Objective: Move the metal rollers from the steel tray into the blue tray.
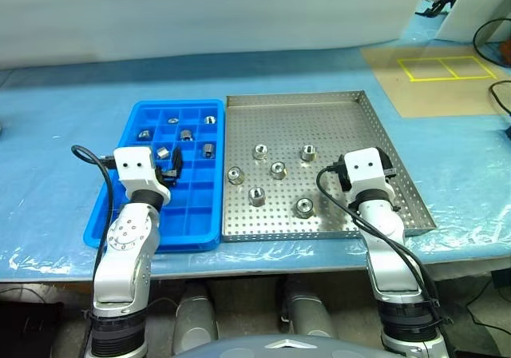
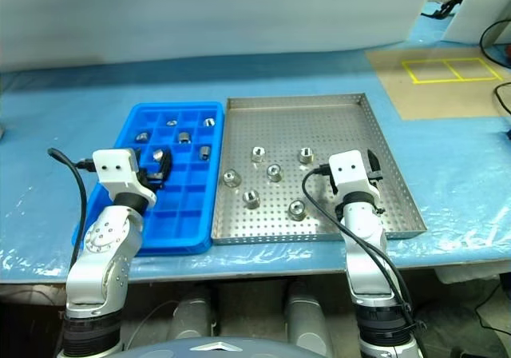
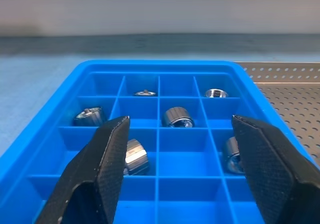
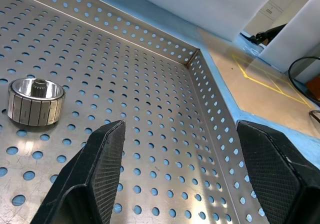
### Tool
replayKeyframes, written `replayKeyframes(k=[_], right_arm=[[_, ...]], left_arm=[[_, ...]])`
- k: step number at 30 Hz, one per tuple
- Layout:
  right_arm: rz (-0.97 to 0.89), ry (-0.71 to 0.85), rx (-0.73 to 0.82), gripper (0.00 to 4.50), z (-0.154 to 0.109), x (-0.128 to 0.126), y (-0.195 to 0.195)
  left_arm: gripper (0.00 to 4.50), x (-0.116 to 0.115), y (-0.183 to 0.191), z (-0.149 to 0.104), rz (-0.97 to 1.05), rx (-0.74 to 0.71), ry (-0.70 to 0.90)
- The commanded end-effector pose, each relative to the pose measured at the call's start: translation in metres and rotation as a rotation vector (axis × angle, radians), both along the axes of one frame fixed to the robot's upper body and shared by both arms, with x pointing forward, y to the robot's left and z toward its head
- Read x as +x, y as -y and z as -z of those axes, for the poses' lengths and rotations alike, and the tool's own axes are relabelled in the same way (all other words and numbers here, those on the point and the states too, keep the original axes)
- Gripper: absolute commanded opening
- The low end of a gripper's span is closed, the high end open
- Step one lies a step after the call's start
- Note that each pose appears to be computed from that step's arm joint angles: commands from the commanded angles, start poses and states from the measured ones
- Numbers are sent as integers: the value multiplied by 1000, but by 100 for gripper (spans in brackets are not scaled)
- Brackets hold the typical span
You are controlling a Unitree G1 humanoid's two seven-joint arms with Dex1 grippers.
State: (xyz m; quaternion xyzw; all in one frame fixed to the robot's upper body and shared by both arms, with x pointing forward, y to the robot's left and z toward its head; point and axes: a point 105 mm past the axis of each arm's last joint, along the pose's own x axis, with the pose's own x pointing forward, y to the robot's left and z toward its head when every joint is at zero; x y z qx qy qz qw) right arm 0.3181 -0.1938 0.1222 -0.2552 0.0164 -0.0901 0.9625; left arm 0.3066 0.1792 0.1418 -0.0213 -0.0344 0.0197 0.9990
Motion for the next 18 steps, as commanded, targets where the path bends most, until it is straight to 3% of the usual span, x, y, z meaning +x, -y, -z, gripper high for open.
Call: replayKeyframes(k=[1,18], right_arm=[[-5,38,-19,367,-10,-1,0],[-5,35,-23,367,-10,1,0]], left_arm=[[344,-4,6,-24,2,9,63],[344,-1,4,-23,4,0,44]])
